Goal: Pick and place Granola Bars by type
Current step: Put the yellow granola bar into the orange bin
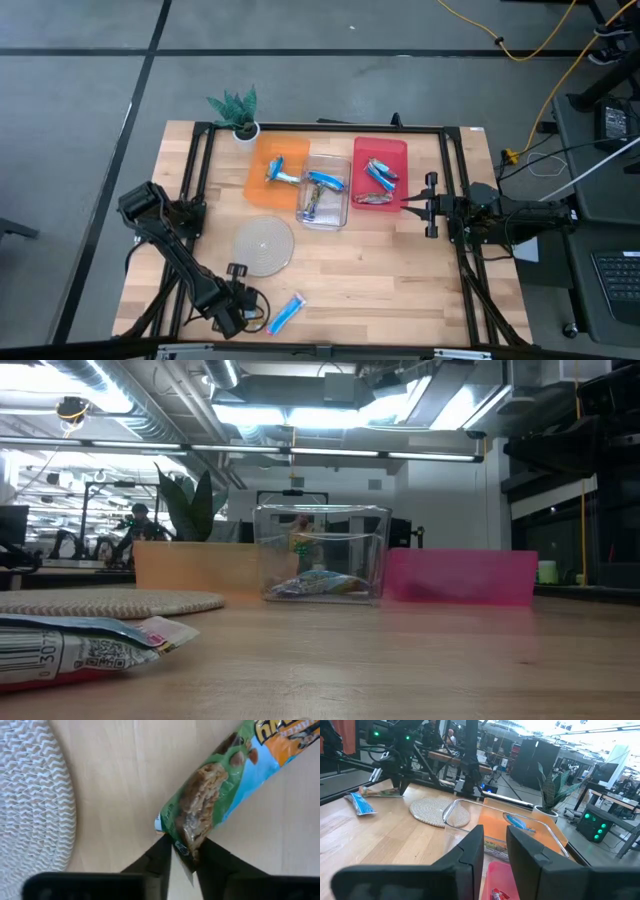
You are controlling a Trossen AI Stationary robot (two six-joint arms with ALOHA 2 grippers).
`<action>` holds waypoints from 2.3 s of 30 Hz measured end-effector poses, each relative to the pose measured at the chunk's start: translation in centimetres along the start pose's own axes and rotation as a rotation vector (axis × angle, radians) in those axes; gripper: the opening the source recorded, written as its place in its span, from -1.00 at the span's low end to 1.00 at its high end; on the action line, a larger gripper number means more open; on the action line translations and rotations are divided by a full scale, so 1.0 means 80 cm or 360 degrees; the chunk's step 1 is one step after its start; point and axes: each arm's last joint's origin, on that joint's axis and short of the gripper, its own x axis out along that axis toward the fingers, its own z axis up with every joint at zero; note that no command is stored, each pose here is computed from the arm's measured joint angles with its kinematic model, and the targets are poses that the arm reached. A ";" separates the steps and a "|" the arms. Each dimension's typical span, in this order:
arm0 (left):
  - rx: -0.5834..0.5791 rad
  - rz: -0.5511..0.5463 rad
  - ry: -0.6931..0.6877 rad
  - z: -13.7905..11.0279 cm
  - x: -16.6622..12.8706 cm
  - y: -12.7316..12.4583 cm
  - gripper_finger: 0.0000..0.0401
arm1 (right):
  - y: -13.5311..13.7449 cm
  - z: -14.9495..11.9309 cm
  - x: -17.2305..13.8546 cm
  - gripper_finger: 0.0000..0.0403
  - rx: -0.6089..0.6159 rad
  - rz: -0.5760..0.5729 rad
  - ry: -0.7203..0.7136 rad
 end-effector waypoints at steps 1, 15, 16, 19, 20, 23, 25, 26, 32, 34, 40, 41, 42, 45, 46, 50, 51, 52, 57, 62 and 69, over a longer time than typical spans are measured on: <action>-0.0002 0.0003 -0.0001 0.000 -0.001 0.001 -0.71 | 0.000 0.000 0.000 -0.57 0.0000 0.0000 0.0000; -0.0119 0.0133 -0.0071 -0.007 -0.028 0.018 -0.99 | 0.000 0.000 0.000 -0.57 0.0000 0.0000 0.0000; -0.0121 0.0131 -0.0077 -0.007 -0.030 0.018 -0.99 | 0.000 0.000 0.000 -0.57 0.0000 0.0000 0.0001; -0.0134 0.0132 -0.0100 -0.007 -0.035 0.020 -0.99 | 0.000 0.000 0.000 -0.57 0.0000 -0.0001 0.0000; -0.0141 0.0136 -0.0110 -0.007 -0.037 0.021 -0.99 | 0.000 0.000 0.000 -0.57 0.0000 0.0000 0.0000; -0.0158 0.0125 -0.0140 -0.008 -0.044 0.023 -0.99 | 0.000 0.000 0.000 -0.57 0.0000 0.0000 0.0000; -0.0176 0.0126 -0.0177 -0.008 -0.050 0.025 -0.99 | 0.000 0.000 0.000 -0.57 0.0000 0.0000 0.0001; -0.0188 0.0130 -0.0195 -0.008 -0.053 0.026 -0.99 | 0.000 0.000 0.000 -0.57 0.0000 0.0000 0.0001; -0.0231 0.0132 -0.0292 -0.010 -0.073 0.034 -0.99 | 0.000 0.000 0.000 -0.57 0.0000 0.0000 0.0001; -0.0239 0.0124 -0.0333 -0.011 -0.080 0.037 -0.99 | 0.000 0.000 0.000 -0.57 0.0000 0.0001 0.0001; -0.0265 0.0106 -0.0442 -0.014 -0.102 0.046 -0.99 | 0.000 0.000 0.000 -0.57 0.0000 0.0000 0.0000; -0.0267 0.0108 -0.0456 -0.015 -0.105 0.049 -0.99 | 0.000 0.000 0.000 -0.57 0.0000 0.0000 0.0001; -0.0269 0.0110 -0.0467 -0.016 -0.109 0.051 -0.99 | 0.000 0.000 0.000 -0.57 0.0000 0.0000 0.0000; -0.0280 0.0107 -0.0505 -0.020 -0.120 0.057 -0.99 | 0.000 0.000 0.000 -0.57 0.0000 -0.0001 0.0000; -0.0286 0.0104 -0.0521 -0.021 -0.123 0.060 -0.99 | 0.000 0.000 0.000 -0.57 0.0000 0.0000 0.0001; -0.0309 0.0086 -0.0600 -0.025 -0.138 0.068 -0.99 | 0.000 0.000 0.000 -0.57 0.0000 0.0000 0.0001; -0.0315 0.0086 -0.0628 -0.026 -0.142 0.070 -0.99 | 0.000 0.000 0.000 -0.57 0.0000 0.0000 0.0000; -0.0324 0.0084 -0.0654 -0.027 -0.146 0.072 -0.99 | 0.000 0.000 0.000 -0.57 0.0000 0.0000 0.0000; -0.0352 0.0078 -0.0768 -0.030 -0.165 0.088 -0.99 | 0.000 0.000 0.000 -0.57 0.0000 0.0000 0.0000; -0.0375 0.0102 -0.0846 -0.027 -0.179 0.109 -0.99 | 0.000 0.000 0.000 -0.57 0.0000 0.0000 0.0001; -0.0402 0.0178 -0.0901 -0.019 -0.190 0.144 -0.99 | 0.000 0.000 0.000 -0.57 0.0000 0.0000 0.0001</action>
